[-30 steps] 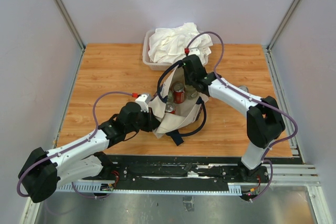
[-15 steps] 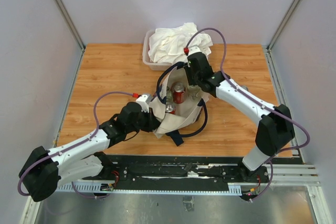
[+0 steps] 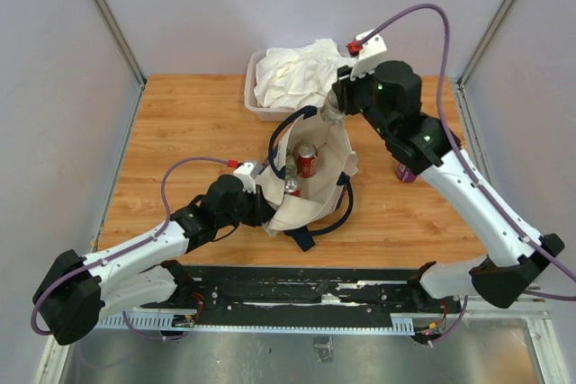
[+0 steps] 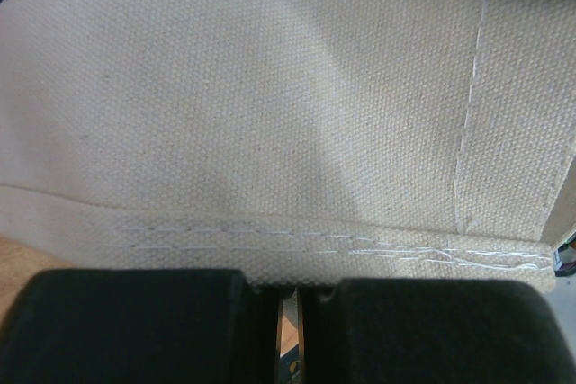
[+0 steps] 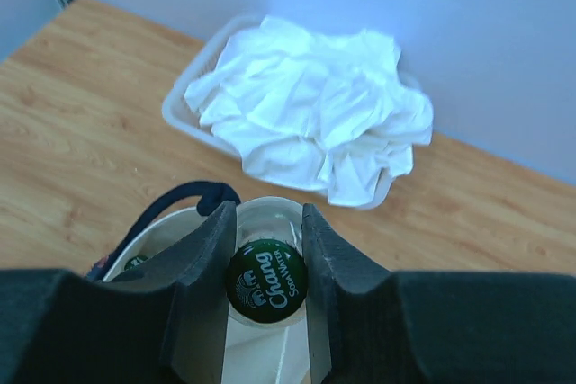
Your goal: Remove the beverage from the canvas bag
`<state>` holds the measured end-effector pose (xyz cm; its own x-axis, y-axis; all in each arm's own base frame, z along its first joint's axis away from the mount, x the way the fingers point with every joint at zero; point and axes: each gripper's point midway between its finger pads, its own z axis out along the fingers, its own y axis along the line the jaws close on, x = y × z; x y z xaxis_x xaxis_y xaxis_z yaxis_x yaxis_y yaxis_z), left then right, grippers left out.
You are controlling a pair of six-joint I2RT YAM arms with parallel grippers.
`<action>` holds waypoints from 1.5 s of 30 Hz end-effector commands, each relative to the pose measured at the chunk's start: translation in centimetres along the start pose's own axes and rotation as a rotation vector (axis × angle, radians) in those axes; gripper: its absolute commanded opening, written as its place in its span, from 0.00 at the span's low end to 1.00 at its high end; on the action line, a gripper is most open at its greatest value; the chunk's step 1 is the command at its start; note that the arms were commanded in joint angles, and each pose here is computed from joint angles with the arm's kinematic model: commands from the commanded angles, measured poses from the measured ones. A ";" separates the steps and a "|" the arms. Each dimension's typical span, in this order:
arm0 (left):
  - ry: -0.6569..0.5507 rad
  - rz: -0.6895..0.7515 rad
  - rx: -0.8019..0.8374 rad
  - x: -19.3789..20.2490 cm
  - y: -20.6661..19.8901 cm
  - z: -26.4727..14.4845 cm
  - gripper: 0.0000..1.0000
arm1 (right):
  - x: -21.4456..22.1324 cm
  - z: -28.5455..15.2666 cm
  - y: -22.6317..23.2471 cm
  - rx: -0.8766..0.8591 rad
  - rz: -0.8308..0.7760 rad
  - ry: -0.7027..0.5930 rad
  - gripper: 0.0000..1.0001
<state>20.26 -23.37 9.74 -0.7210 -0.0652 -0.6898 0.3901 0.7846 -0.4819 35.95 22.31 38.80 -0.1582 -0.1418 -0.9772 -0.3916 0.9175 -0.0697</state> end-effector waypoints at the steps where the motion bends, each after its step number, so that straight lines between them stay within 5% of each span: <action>1: 0.120 0.004 -0.118 3.4 3.0 -0.4 0.07 | -11.2 -6.4 -3.3 0.078 -0.001 -0.333 0.01; 10: 0.104 0.004 -0.116 3.2 2.9 -0.5 0.07 | -12.7 -9.7 -9.6 0.371 -0.065 -0.359 0.01; 25: 0.111 0.024 -0.123 2.9 2.9 -0.4 0.07 | 1.1 -2.4 -14.2 0.376 0.079 -0.076 0.01; 45: 0.101 0.024 -0.138 2.7 3.2 -0.5 0.07 | 14.4 4.8 -16.4 0.368 0.157 0.028 0.01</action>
<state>20.22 -23.25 9.75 -0.7212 -0.0559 -0.6905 0.3923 0.7885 -0.4736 41.36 7.38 19.42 -0.4392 -0.1043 -0.8923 -0.0515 0.9945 -0.0909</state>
